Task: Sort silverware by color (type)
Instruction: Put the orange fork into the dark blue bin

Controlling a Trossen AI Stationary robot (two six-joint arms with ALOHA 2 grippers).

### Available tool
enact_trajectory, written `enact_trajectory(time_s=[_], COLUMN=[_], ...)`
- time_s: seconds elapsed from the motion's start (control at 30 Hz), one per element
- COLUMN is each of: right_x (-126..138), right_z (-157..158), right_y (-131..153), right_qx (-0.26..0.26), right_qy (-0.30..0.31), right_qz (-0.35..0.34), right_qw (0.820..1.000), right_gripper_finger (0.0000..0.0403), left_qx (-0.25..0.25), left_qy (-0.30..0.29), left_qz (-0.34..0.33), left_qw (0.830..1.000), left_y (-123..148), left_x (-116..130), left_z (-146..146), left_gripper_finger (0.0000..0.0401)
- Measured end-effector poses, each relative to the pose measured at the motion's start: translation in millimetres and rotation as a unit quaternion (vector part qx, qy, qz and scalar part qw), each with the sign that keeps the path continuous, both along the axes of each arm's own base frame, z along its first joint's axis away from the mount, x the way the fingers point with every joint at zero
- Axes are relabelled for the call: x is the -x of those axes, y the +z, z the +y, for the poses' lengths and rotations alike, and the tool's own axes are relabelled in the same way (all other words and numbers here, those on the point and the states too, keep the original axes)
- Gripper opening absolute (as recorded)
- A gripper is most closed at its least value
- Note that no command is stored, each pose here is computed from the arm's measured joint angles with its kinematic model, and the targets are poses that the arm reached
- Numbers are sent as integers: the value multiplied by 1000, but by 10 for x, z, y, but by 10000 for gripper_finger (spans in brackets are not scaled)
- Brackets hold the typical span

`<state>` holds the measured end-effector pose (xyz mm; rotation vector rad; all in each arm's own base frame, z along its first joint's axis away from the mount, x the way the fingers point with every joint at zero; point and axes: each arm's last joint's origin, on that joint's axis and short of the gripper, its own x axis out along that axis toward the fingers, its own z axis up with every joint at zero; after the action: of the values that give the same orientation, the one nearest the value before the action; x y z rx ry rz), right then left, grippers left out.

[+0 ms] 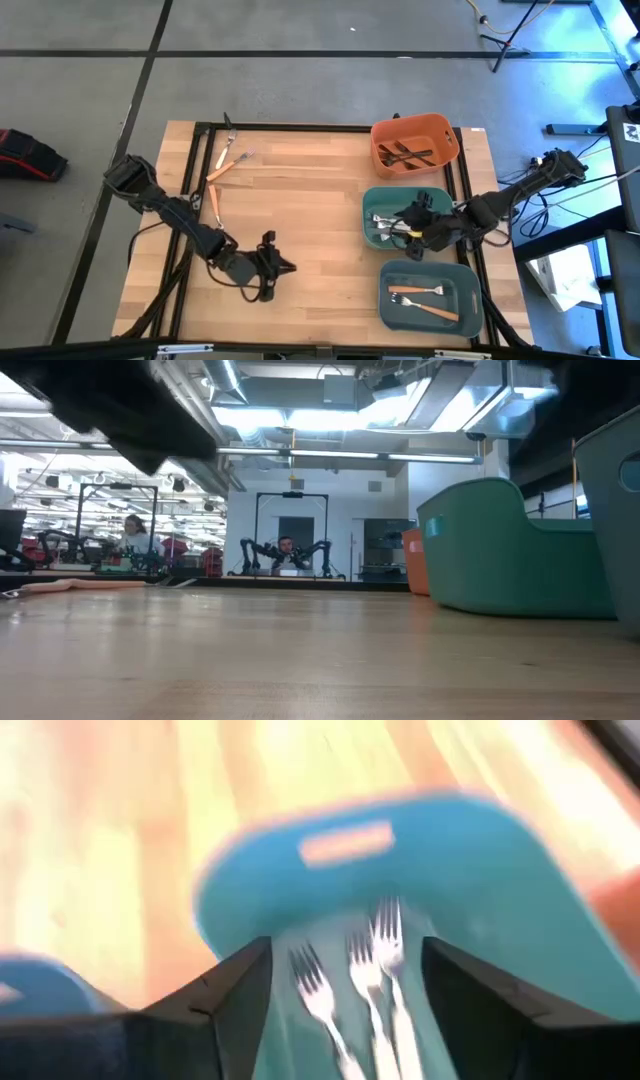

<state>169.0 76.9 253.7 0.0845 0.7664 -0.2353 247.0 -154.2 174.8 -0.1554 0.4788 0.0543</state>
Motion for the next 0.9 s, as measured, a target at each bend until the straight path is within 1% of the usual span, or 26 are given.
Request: enact_trajectory(time_s=[0.1,0.23,0.3,0.37,0.43,0.53,0.6,0.67,0.83,0.9], right_x=[-94,-235,-309,-395,-483,-626,-718,-808,-957,-990], right_z=[43,110,146,187,226,272,275,255,74,-24], right_y=[119,203,212,232,224,172,133,92,75,94], right_qx=[7,27,46,66,96,139,154,159,171,176], right_qy=[18,42,52,56,57,55,47,37,-3,-21], right_qz=[-65,-152,-177,-204,-220,-232,-238,-244,-257,-261], right_qw=[998,987,982,975,969,961,958,956,951,949], right_gripper_finger=[249,250,250,250,250,250,250,250,250,250], left_qx=[4,10,12,0,-21,-60,-83,-104,-114,-113], left_qy=[19,34,39,43,57,111,146,177,247,283], left_qz=[10,21,31,56,80,92,90,103,137,166], left_qw=[1000,999,999,998,995,988,982,973,953,938], left_y=[-14,-15,10,63,150,306,413,483,593,594], left_x=[-61,-133,-144,-132,-117,-62,-29,35,171,243], left_z=[119,278,366,447,536,684,772,881,1252,1435], left_gripper_finger=[62,116,136,149,153,152,151,151,150,150])
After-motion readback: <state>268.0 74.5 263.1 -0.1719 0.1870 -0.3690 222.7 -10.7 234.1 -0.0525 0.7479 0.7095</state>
